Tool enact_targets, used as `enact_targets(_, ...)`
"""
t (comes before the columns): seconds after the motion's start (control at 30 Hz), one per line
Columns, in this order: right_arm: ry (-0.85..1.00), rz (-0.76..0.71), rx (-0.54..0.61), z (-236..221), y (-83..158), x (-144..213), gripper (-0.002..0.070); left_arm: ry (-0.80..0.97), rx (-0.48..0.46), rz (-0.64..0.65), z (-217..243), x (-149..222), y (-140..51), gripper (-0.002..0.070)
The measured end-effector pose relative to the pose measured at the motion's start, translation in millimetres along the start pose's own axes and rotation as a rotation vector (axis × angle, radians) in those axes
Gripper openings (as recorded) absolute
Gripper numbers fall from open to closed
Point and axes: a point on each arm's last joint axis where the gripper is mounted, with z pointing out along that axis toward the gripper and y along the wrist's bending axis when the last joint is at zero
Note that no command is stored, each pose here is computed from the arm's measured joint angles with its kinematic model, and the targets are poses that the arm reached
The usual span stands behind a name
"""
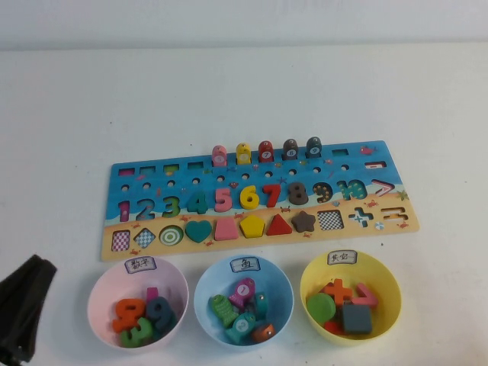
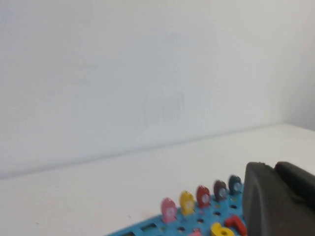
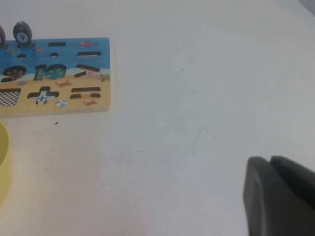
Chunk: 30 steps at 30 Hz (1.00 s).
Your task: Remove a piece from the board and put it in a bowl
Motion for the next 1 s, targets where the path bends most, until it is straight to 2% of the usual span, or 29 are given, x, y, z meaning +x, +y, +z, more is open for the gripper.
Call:
enact_targets(0.17, 0.000, 0.000, 0.000, 0.0, 0.0, 0.0, -0.0017, -0.033, -0.129, 0.053, -12.4, -4.1, 10.8, -0.0002)
enact_targets(0.33, 0.000, 0.001, -0.001, 0.0, 0.1, 0.0, -0.0017, 0.038, -0.272, 0.105, -25.1, 1.8, 18.9, -0.0002)
enact_targets(0.4, 0.000, 0.001, -0.001, 0.0, 0.1, 0.0, -0.0017, 0.085, -0.302, 0.116, -30.8, 6.5, 19.2, -0.0002)
enact_targets(0.77, 0.002, 0.001, -0.001, 0.0, 0.1, 0.2, -0.0017, 0.323, -0.406, 0.099, -42.9, 28.6, 22.1, -0.0002)
enact_targets(1.0, 0.002, 0.001, -0.001, 0.0, 0.1, 0.2, -0.0017, 0.480, -0.396, 0.071, -47.9, 42.0, 20.4, -0.0002)
